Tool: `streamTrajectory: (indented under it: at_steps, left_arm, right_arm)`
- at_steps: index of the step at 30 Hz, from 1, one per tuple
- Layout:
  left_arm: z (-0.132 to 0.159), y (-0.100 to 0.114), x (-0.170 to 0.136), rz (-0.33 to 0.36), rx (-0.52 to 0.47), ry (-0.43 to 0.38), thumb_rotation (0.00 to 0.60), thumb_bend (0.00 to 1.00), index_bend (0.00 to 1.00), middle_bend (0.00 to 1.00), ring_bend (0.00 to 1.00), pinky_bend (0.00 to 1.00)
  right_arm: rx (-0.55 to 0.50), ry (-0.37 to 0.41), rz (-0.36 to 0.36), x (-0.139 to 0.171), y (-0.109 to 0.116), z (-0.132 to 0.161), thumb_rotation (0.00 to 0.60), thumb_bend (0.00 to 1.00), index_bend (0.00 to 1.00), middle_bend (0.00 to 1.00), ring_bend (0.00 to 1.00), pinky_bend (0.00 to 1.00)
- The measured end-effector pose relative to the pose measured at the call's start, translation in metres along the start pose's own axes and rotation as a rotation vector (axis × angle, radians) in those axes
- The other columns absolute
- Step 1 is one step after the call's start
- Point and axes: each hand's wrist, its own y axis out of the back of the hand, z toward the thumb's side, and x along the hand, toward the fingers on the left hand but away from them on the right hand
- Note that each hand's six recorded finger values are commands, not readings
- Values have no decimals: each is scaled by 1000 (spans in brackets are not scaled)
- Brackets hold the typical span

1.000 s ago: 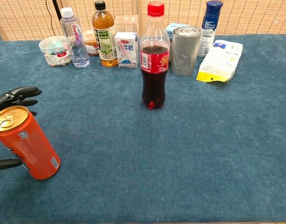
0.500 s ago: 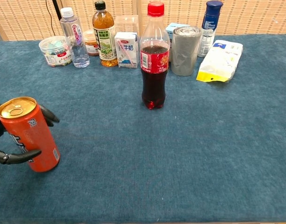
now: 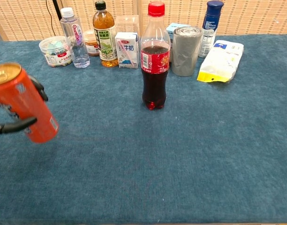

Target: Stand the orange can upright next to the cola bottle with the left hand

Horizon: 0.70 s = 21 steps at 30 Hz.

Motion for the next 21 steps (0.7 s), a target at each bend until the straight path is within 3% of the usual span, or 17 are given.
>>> streamTrajectory:
  at_steps: [6,11,17,21]
  left_arm:
    - [19,16,44,23,-5,-15,600,492,540,477,405,423]
    - [26,20,75,29,57,0,600,480,540,476,403,424]
    - [28,14,114,22,81,34,600,465,537,476,398,423]
    - [29,-2,140,2,86,50,600,462,536,476,397,423]
  right_arm:
    - [7,-6,6,-1,-2,0,600,0,0,0,0,0]
    - [10,-24,19,-4,-6,-4,600,0,0,0,0,0]
    - [14,-27,22,-7,-8,-5,600,0,0,0,0,0]
    - [15,-30,22,-8,-8,-6,600,0,0,0,0,0]
